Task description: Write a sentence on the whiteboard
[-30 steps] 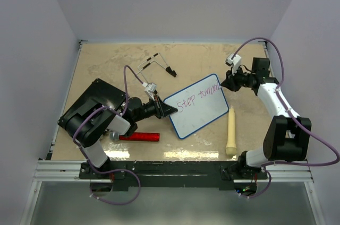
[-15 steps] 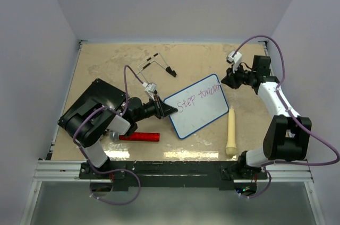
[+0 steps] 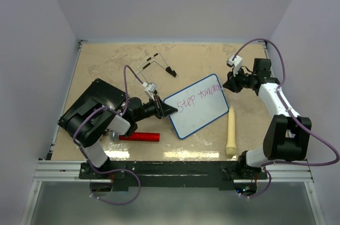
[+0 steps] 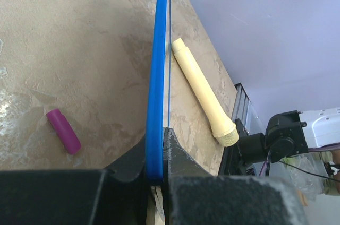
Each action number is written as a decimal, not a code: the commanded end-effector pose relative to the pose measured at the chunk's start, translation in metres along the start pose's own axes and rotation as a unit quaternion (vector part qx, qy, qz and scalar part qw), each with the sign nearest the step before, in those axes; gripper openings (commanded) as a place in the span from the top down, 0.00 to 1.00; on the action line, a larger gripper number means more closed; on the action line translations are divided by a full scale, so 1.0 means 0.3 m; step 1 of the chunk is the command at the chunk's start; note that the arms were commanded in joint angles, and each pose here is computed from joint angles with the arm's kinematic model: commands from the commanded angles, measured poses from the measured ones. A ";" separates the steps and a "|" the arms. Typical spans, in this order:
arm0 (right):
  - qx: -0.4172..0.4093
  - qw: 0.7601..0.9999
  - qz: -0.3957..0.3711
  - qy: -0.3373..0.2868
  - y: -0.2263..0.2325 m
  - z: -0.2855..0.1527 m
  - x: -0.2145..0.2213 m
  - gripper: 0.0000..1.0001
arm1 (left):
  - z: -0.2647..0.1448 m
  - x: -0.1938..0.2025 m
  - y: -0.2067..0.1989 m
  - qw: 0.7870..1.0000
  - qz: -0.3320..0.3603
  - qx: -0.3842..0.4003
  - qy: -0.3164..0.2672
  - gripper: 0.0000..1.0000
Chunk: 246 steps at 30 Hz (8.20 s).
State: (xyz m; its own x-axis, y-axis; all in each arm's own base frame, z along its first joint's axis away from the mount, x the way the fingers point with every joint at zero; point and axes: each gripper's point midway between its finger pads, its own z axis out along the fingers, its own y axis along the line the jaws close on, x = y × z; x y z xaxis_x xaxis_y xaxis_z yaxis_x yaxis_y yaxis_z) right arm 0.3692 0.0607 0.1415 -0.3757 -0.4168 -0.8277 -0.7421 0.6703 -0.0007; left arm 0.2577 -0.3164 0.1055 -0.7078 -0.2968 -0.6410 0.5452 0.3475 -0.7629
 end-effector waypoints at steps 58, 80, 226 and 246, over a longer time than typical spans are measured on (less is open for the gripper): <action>-0.205 0.960 -0.104 -0.160 0.440 -0.185 -0.243 1.00 | 0.021 -0.173 -0.092 0.995 0.042 0.047 -0.083 1.00; -0.212 0.960 -0.101 -0.152 0.443 -0.167 -0.213 1.00 | 0.014 -0.146 -0.094 0.996 0.048 0.039 -0.066 1.00; -0.275 0.925 -0.261 -0.014 0.782 0.187 -0.077 1.00 | 0.015 -0.171 -0.076 0.991 -0.066 0.033 -0.111 1.00; -0.175 0.951 -0.255 -0.016 0.681 0.193 -0.149 1.00 | 0.015 -0.164 -0.070 0.991 -0.065 0.033 -0.109 1.00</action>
State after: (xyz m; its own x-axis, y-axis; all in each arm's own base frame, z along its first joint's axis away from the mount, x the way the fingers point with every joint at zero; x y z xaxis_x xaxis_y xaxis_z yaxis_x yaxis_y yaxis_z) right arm 0.2472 0.2499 0.1250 0.0652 -0.6266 -0.7766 -0.9871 0.0738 -0.1424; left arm 0.2790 -0.3068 0.0992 -0.7521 -0.4632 -0.4689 0.3271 0.3552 -0.8757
